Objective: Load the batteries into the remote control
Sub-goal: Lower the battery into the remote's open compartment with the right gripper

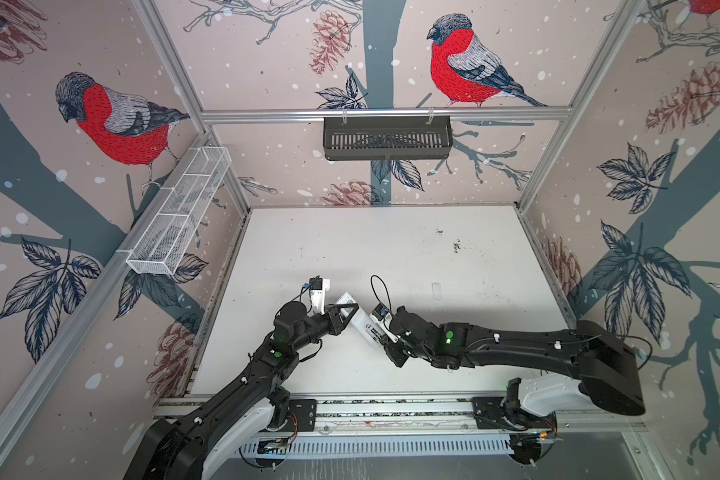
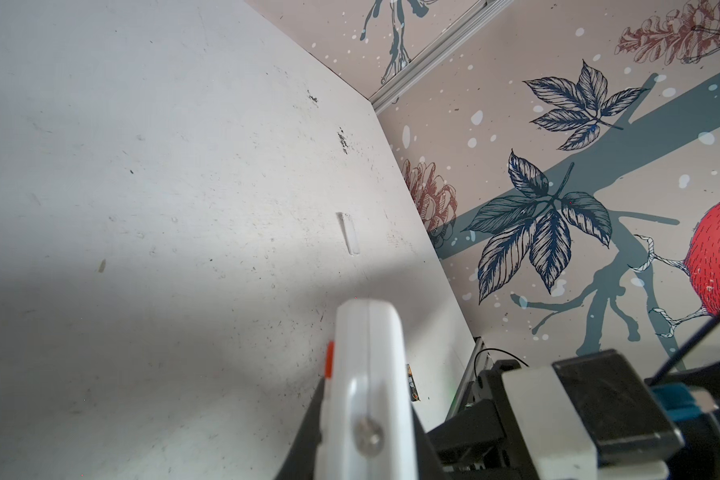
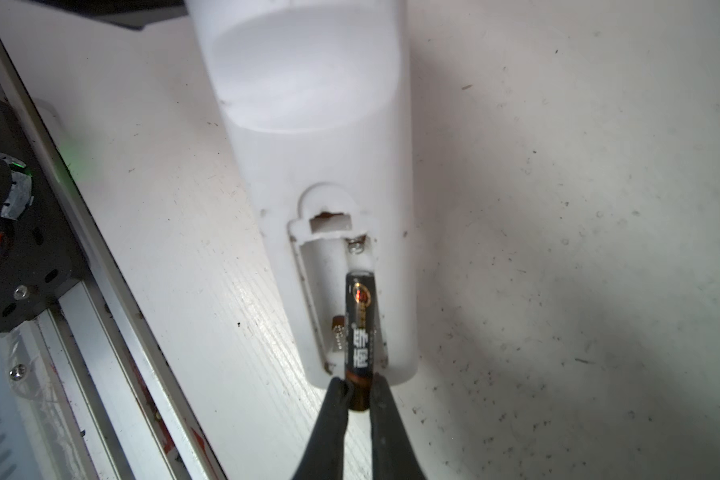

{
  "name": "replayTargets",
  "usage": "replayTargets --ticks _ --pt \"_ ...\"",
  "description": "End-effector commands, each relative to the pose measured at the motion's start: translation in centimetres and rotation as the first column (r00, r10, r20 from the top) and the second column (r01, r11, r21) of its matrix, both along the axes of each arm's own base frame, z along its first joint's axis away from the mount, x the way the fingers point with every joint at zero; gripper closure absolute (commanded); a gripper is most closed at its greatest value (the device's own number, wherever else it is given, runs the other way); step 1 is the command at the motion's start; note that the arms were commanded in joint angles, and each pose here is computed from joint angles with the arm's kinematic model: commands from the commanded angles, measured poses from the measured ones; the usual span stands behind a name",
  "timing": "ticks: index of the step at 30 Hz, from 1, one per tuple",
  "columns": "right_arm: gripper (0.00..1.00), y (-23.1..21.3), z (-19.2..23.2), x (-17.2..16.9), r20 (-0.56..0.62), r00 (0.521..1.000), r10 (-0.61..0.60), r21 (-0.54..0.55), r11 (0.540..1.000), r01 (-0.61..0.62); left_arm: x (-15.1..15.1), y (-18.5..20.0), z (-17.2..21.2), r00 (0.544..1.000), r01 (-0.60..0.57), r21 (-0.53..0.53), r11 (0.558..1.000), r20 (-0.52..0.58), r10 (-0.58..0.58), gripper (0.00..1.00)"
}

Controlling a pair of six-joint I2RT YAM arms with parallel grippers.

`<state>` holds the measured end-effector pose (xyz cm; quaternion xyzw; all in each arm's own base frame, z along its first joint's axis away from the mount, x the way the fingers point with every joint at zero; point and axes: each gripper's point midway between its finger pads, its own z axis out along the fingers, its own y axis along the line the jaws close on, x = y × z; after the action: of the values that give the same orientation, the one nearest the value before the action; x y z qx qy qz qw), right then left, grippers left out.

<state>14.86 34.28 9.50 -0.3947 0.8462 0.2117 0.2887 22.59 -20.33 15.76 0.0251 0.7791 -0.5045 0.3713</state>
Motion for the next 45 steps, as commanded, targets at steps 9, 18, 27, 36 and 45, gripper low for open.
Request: replayTargets --ticks 9,18,27,36,45 --pt "0.89 0.3 0.8 1.2 0.018 0.999 -0.036 -0.005 0.999 0.037 0.0 -0.3 1.6 0.999 0.027 -0.051 0.998 0.045 -0.025 1.00" --pt "0.88 0.5 0.8 1.9 0.033 0.999 -0.042 -0.026 0.999 0.043 -0.1 0.1 2.1 0.999 0.049 -0.125 0.991 0.010 -0.049 1.00" --pt "0.82 0.7 1.2 1.0 0.030 0.999 0.015 -0.033 0.999 -0.014 0.0 0.6 2.2 0.999 0.044 -0.155 0.987 -0.012 -0.046 1.00" --pt "0.78 1.3 1.5 -0.4 0.022 0.995 0.099 -0.040 0.994 -0.098 0.5 1.2 2.1 0.999 0.028 -0.185 0.982 -0.029 -0.034 1.00" --pt "0.77 1.7 2.1 -0.9 0.028 0.991 0.133 -0.045 0.990 -0.132 0.8 1.7 1.5 0.998 0.005 -0.196 0.981 -0.056 -0.016 1.00"
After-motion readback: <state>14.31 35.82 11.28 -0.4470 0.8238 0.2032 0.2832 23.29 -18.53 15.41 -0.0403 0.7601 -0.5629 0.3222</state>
